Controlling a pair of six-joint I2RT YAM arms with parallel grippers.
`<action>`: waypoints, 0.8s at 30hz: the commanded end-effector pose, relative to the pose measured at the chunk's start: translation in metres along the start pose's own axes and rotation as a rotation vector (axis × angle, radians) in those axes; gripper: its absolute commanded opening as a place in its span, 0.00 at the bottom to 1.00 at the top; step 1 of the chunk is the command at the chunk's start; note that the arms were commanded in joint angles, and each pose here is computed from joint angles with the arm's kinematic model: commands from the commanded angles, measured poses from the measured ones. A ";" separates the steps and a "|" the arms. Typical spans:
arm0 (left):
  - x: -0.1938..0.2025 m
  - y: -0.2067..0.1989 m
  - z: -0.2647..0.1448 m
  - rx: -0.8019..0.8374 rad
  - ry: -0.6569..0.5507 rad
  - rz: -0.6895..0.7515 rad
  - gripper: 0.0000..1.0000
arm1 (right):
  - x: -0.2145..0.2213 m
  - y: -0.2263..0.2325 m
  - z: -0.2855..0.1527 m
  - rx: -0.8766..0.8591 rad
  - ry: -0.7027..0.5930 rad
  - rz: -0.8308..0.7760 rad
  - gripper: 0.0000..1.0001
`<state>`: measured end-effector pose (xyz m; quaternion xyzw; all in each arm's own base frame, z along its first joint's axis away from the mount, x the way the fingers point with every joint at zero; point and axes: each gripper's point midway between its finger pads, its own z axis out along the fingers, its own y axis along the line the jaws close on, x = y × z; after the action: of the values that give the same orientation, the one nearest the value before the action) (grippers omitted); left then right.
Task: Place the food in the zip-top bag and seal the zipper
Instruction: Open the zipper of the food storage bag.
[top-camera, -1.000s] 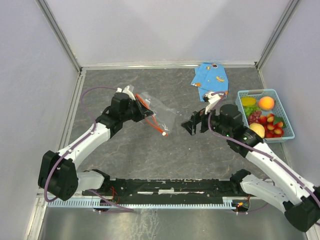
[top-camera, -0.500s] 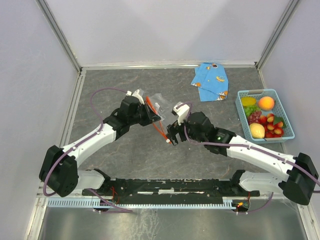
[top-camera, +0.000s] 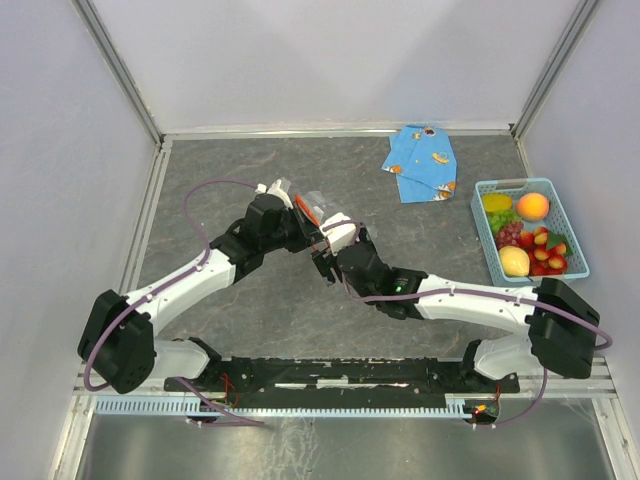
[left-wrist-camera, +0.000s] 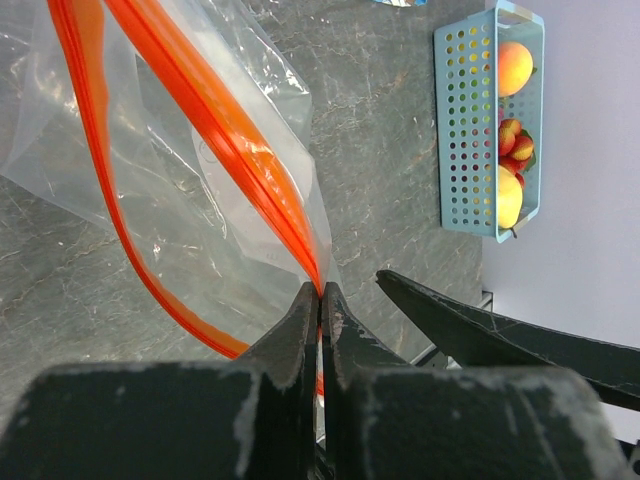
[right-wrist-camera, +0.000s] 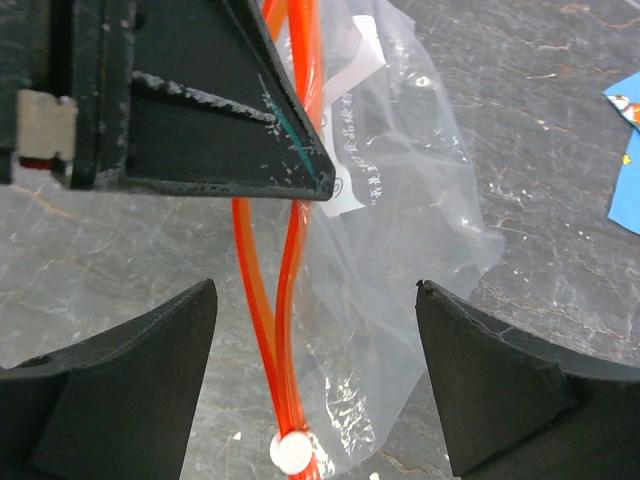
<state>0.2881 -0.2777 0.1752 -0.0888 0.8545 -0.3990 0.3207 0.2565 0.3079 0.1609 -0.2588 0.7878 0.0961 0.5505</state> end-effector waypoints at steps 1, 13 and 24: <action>-0.014 -0.019 -0.005 0.055 -0.066 -0.037 0.03 | -0.014 -0.015 0.008 0.137 -0.072 0.029 0.86; -0.010 -0.018 -0.005 0.058 -0.056 -0.026 0.08 | 0.000 -0.026 0.012 0.233 -0.070 0.004 0.48; -0.024 -0.031 -0.030 0.075 -0.113 0.014 0.32 | -0.003 -0.029 0.003 0.237 -0.066 0.105 0.02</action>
<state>0.2845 -0.2747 0.1867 -0.0984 0.8457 -0.4064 0.3314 0.2736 0.2888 0.1453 -0.1987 0.7889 0.0183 0.5812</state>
